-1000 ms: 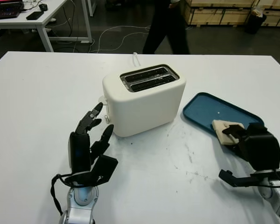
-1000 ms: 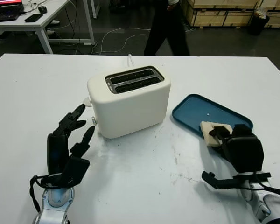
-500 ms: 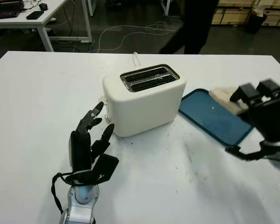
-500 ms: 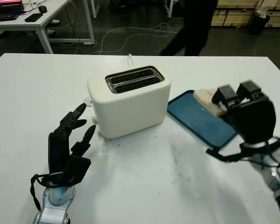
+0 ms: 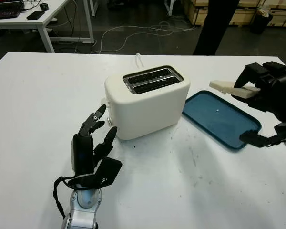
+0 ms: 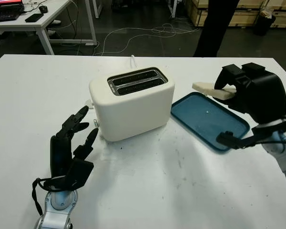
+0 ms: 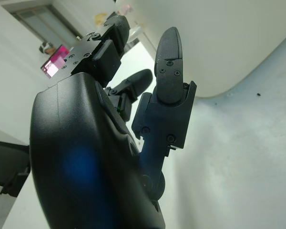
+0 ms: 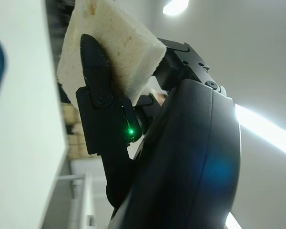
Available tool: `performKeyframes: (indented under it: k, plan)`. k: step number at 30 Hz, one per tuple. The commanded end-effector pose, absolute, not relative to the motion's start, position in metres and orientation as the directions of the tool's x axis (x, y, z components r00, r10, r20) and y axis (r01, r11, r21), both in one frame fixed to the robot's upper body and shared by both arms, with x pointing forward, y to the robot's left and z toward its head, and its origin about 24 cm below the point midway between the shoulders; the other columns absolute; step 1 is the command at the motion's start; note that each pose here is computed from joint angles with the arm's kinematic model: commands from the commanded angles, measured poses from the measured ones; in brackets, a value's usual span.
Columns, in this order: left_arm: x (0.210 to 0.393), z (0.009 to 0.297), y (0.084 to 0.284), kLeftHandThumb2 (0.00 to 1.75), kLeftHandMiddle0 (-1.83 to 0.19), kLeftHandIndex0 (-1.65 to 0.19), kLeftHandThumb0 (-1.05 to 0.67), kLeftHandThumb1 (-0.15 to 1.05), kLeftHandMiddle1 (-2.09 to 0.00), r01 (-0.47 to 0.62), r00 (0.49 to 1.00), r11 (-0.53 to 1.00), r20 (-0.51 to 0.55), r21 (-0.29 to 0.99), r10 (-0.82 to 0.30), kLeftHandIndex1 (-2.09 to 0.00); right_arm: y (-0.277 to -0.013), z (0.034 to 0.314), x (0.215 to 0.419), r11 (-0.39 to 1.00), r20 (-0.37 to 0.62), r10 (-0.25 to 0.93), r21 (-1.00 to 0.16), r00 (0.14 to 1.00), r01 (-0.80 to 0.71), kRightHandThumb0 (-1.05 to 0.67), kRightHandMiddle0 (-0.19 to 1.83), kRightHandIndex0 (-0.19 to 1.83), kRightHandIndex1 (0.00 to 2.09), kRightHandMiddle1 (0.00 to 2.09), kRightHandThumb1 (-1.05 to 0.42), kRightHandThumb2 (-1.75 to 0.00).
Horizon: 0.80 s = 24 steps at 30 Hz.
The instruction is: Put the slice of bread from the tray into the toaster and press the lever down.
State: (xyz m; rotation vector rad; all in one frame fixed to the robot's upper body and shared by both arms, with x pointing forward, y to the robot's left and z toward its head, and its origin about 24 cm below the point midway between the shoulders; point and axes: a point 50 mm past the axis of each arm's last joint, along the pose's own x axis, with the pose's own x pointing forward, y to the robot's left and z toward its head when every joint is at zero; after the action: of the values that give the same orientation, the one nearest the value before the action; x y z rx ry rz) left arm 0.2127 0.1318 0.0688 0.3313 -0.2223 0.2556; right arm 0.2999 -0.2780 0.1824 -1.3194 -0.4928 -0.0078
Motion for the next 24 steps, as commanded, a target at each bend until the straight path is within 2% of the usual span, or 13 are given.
performKeyframes:
  k: [1, 3, 6, 8, 10, 13, 16, 18, 24]
  plan:
    - [0.216, 0.072, 0.131, 0.26, -0.34, -0.55, -0.48, 0.92, -0.95, -0.278, 0.938, 0.917, 0.284, 0.285, 0.197, -0.01, -0.28, 0.211, 0.312, 0.356, 0.273, 0.266, -0.919, 0.924, 0.169, -0.4, 0.53, 0.74, 1.75, 1.73, -0.92, -0.31]
    - [0.217, 0.072, 0.131, 0.26, -0.34, -0.55, -0.48, 0.92, -0.96, -0.277, 0.937, 0.917, 0.29, 0.287, 0.193, -0.01, -0.28, 0.229, 0.324, 0.428, 0.187, 0.3, -0.903, 0.935, 0.043, -0.38, 0.56, 0.75, 1.75, 1.74, -0.92, -0.29]
    - [0.218, 0.073, 0.13, 0.26, -0.34, -0.56, -0.49, 0.92, -0.98, -0.277, 0.937, 0.917, 0.291, 0.288, 0.192, -0.02, -0.27, 0.264, 0.342, 0.449, 0.091, 0.374, -0.889, 0.923, -0.094, -0.35, 0.56, 0.69, 1.75, 1.72, -0.92, -0.3]
    - [0.218, 0.073, 0.131, 0.25, -0.33, -0.56, -0.49, 0.92, -0.98, -0.276, 0.937, 0.917, 0.291, 0.288, 0.191, -0.02, -0.258, 0.285, 0.351, 0.432, 0.053, 0.408, -0.891, 0.912, -0.142, -0.34, 0.57, 0.71, 1.75, 1.74, -0.92, -0.27]
    - [0.218, 0.073, 0.131, 0.25, -0.33, -0.56, -0.49, 0.92, -0.99, -0.277, 0.937, 0.916, 0.292, 0.29, 0.191, -0.02, -0.242, 0.306, 0.362, 0.393, 0.021, 0.438, -0.904, 0.899, -0.17, -0.4, 0.59, 0.74, 1.75, 1.74, -0.92, -0.26]
    - [0.218, 0.073, 0.13, 0.26, -0.33, -0.56, -0.49, 0.92, -0.99, -0.275, 0.939, 0.915, 0.289, 0.296, 0.189, -0.02, -0.221, 0.327, 0.375, 0.386, 0.007, 0.466, -0.901, 0.885, -0.196, -0.42, 0.68, 0.81, 1.75, 1.71, -0.92, -0.21]
    - [0.217, 0.073, 0.129, 0.25, -0.33, -0.56, -0.49, 0.92, -0.99, -0.281, 0.937, 0.914, 0.291, 0.294, 0.195, -0.02, -0.196, 0.338, 0.386, 0.336, -0.044, 0.511, -0.909, 0.859, -0.247, -0.36, 0.7, 0.87, 1.75, 1.73, -0.92, -0.21]
    - [0.216, 0.072, 0.13, 0.25, -0.33, -0.56, -0.49, 0.92, -0.99, -0.285, 0.936, 0.914, 0.29, 0.288, 0.2, -0.02, -0.179, 0.341, 0.392, 0.31, -0.096, 0.497, -0.908, 0.862, -0.28, -0.34, 0.69, 0.88, 1.75, 1.74, -0.92, -0.2]
    - [0.215, 0.071, 0.13, 0.25, -0.33, -0.56, -0.48, 0.92, -0.98, -0.295, 0.933, 0.912, 0.292, 0.287, 0.21, -0.02, -0.144, 0.333, 0.402, 0.274, -0.192, 0.529, -0.883, 0.827, -0.381, -0.37, 0.77, 0.95, 1.75, 1.75, -0.92, -0.19]
